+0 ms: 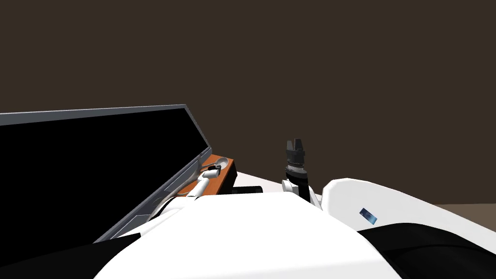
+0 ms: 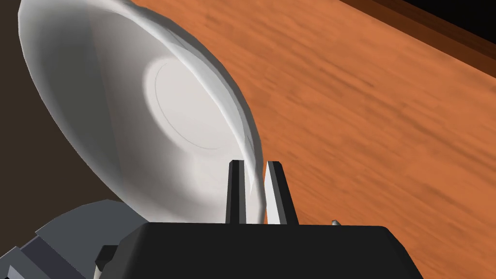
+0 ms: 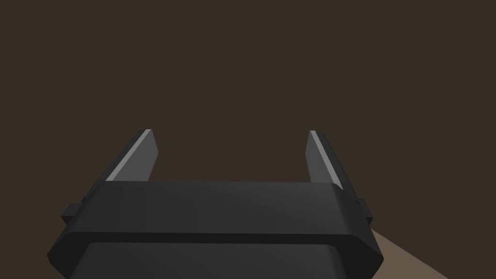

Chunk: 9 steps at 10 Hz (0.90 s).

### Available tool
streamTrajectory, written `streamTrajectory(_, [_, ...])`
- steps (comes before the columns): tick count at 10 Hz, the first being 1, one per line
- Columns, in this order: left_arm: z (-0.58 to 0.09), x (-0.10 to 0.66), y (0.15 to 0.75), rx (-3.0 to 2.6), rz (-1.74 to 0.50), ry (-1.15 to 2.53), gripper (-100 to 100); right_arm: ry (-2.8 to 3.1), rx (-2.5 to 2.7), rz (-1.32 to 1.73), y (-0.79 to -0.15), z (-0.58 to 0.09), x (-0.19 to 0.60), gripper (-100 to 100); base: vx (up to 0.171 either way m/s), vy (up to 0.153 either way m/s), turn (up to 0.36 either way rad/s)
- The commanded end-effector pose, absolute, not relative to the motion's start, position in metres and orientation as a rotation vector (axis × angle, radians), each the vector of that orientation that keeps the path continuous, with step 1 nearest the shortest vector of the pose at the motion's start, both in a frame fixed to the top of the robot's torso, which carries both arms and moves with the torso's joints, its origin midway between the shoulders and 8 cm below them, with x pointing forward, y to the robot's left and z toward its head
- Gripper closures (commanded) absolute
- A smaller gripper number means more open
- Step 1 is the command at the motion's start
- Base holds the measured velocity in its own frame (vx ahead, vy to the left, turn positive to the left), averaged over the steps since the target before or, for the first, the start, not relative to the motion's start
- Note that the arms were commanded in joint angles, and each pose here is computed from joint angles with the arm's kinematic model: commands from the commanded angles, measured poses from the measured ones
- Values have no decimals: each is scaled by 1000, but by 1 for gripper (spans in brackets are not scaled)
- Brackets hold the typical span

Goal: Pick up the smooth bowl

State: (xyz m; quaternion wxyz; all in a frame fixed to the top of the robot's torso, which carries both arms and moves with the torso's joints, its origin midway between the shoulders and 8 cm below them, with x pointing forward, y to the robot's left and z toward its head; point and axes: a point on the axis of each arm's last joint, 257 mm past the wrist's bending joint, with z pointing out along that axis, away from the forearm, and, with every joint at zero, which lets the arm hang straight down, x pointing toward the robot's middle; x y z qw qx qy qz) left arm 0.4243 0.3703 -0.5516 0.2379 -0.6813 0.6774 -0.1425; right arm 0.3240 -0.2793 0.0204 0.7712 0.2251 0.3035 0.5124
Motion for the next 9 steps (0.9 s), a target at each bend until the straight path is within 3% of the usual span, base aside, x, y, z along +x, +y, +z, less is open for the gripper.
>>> streamTrajectory(1, [-548, 425, 367, -1850, -396, 1875, 100, 658, 488, 1111, -279, 20, 324, 0, 29, -39, 139])
streamTrajectory(8, [-537, 426, 355, -1797, -417, 1937, 100, 658, 488, 1111, -279, 20, 324, 0, 20, -29, 99])
streamTrajectory(9, [-537, 426, 355, -1796, -417, 1939, 0, 658, 488, 1111, -279, 20, 324, 0, 0, 0, 0])
